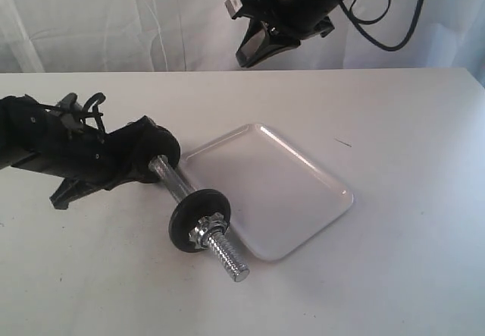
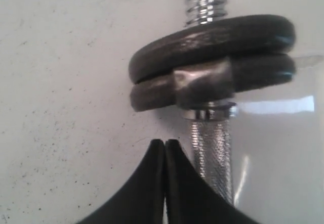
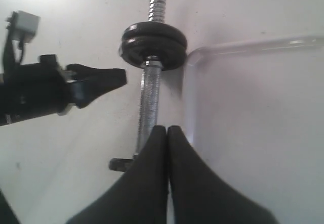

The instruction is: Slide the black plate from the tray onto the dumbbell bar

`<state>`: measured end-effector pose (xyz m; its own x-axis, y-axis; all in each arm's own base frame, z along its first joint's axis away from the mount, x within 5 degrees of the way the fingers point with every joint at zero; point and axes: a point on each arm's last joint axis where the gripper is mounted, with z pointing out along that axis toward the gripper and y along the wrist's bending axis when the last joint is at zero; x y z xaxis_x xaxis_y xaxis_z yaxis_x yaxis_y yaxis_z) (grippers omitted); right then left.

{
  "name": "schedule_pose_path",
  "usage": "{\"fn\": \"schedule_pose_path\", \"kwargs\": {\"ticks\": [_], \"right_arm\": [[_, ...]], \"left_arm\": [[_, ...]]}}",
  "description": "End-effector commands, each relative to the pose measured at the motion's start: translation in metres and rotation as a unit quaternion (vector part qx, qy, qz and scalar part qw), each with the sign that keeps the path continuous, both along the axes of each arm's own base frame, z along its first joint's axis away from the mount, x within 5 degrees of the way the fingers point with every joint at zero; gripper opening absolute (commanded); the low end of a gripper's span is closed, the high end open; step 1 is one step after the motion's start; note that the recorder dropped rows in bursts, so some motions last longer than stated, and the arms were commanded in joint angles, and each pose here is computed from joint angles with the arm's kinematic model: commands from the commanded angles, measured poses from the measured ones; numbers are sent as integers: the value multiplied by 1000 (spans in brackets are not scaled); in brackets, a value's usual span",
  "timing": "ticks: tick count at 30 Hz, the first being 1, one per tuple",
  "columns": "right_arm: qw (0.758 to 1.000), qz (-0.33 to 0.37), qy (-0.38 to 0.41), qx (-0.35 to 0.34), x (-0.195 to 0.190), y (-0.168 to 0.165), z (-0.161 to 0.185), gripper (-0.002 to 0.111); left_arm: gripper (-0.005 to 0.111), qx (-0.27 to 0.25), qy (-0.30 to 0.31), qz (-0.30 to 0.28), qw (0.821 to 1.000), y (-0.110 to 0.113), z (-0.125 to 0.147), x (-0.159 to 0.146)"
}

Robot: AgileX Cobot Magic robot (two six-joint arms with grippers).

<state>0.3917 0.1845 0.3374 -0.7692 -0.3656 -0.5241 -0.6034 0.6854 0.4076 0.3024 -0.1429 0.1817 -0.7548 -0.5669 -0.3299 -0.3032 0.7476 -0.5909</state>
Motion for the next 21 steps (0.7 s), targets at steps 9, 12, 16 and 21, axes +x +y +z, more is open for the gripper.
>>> {"fn": "schedule_pose_path", "kwargs": {"ticks": [9,12,16,21], "right_arm": [[974,-91,-200,-62,-85,-73,101,0],[971,-104,-210,-52,-118,-82,93,0],[962,-132,-234,-40,-163,-97,61,0],[948,-163,-271,-32,-208,-114,24,0]], "left_arm": [[0,242,-325,-231,885,48,131,-62],[0,263,-361,-222,867,65,143,-91],[0,290,-399,-224,841,80,144,-130],[0,327,-438,-234,804,92,136,-169]]}}
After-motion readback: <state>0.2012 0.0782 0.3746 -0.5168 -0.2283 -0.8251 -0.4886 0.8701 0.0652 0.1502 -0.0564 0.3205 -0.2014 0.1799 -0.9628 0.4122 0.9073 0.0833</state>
